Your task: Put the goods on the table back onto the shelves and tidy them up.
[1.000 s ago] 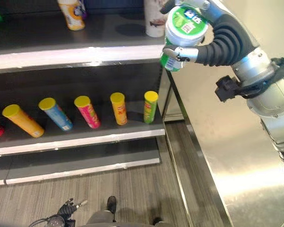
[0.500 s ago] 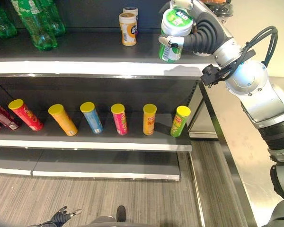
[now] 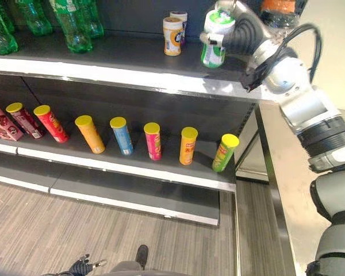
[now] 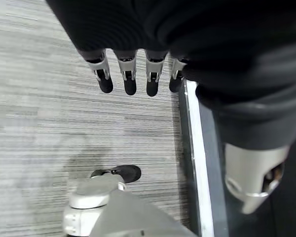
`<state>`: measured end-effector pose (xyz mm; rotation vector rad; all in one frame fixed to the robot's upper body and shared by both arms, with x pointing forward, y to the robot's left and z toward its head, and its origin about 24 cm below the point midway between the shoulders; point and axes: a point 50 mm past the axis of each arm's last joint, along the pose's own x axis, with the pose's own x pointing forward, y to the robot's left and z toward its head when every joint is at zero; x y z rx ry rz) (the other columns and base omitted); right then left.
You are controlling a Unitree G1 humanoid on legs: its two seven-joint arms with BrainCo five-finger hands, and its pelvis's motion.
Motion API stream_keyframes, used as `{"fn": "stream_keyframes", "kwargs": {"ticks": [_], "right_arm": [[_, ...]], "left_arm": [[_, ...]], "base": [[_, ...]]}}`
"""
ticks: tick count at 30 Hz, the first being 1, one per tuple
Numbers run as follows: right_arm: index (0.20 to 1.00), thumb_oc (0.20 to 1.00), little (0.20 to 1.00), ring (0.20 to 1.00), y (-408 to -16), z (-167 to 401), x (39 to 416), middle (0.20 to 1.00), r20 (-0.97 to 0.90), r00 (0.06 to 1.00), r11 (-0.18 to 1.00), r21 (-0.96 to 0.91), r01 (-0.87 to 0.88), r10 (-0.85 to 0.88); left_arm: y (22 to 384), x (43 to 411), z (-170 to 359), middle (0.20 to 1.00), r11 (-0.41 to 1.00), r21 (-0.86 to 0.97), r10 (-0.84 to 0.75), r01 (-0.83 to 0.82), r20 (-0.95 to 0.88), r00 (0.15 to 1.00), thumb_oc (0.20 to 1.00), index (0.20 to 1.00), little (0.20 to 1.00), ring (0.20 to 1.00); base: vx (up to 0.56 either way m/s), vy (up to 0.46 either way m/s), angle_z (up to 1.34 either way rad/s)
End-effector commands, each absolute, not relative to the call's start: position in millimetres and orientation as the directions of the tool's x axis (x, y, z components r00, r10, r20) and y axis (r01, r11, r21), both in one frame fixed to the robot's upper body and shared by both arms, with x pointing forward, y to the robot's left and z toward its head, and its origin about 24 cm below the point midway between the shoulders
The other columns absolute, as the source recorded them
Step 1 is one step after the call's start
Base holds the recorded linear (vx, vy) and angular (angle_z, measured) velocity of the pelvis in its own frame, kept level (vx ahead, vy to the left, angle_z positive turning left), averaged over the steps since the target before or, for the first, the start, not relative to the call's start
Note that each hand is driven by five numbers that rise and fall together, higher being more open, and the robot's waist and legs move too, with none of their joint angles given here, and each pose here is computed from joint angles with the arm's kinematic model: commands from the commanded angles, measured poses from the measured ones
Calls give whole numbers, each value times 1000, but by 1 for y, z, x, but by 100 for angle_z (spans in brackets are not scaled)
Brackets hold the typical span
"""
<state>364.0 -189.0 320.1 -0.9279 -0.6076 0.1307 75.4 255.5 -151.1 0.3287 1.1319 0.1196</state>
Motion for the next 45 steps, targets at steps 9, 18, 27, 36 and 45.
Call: {"fn": "stream_keyframes", "kwargs": {"ticks": [9,18,27,36,45], "right_arm": [[200,200,200,200,-160,345,377,200,510,788,636,-744,204,344],[200,200,200,200,-147,342,382,200,498,790,619,-760,199,358],[200,200,200,200,-155,341,387,200,482,816,584,-778,231,320],[200,200,200,200,-167,338,392,200,466,842,582,-776,242,271],[200,200,200,200,-171,335,392,200,457,850,582,-777,239,261]], "left_arm": [[267,95,-145,1000,927,367,295,77,-841,454,1000,1000,1000,1000],[265,89,-148,1000,926,366,295,88,-851,434,1000,1000,1000,1000],[267,91,-147,1000,922,378,306,83,-844,441,1000,1000,1000,1000],[267,89,-147,1000,922,378,307,85,-847,435,1000,1000,1000,1000],[266,88,-148,1000,923,376,303,88,-847,436,1000,1000,1000,1000]], "base": [[31,-17,24],[14,5,11],[0,0,0],[-3,3,-2],[-2,0,-1]]}}
